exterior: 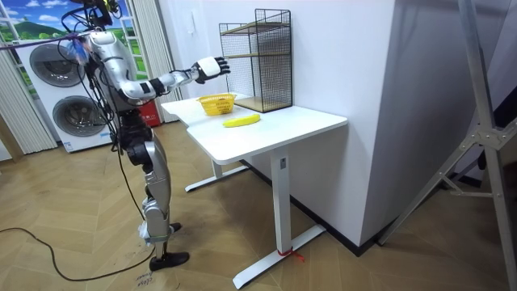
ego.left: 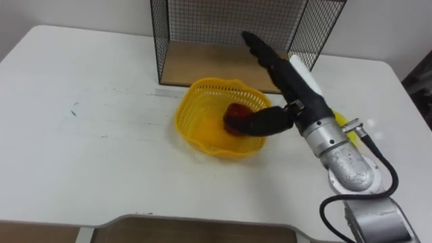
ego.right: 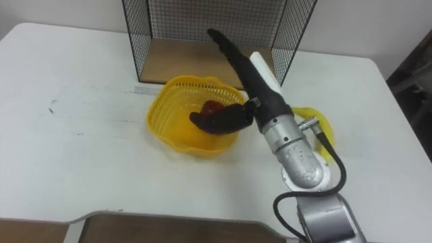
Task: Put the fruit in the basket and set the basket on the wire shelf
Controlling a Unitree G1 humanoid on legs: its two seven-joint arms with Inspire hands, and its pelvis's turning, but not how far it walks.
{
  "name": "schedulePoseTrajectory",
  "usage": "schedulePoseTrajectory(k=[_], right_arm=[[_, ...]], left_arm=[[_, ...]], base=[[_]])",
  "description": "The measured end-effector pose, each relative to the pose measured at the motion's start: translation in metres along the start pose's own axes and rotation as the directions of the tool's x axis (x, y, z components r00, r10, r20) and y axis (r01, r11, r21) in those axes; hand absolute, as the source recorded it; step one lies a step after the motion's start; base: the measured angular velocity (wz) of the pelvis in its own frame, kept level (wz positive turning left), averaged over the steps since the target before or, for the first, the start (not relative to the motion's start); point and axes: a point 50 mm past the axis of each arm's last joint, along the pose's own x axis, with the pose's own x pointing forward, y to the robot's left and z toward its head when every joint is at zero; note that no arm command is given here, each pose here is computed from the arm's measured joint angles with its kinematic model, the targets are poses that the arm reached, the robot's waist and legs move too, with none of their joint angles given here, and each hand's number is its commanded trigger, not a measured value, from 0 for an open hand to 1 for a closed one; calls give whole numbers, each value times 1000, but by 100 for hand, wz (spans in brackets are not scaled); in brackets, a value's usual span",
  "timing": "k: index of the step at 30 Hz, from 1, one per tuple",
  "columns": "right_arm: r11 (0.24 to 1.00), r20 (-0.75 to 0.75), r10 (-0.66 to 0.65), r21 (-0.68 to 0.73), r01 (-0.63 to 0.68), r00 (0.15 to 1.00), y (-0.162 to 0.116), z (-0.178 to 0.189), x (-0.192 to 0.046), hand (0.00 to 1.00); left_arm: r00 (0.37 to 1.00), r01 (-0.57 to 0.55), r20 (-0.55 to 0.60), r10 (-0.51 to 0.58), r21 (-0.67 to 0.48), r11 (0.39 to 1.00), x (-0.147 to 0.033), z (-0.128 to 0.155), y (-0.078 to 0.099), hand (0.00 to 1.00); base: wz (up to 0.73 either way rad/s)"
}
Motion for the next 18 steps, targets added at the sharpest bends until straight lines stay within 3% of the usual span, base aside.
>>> schedulePoseTrajectory(k=[8,13,18], right_arm=[[965,9,-261,-19,262,965,-35,0,-3,0],[893,-14,-450,-12,450,893,-63,-6,-10,0],[832,-103,-553,-29,554,826,-77,-26,-18,0]], left_arm=[[1000,-5,-12,4,-32,999,0,-4,0,0],[999,1,-34,-2,-46,999,-2,-9,-4,0],[997,-10,-78,4,-71,997,-3,-17,-7,0]], base=[[0],[0],[0]])
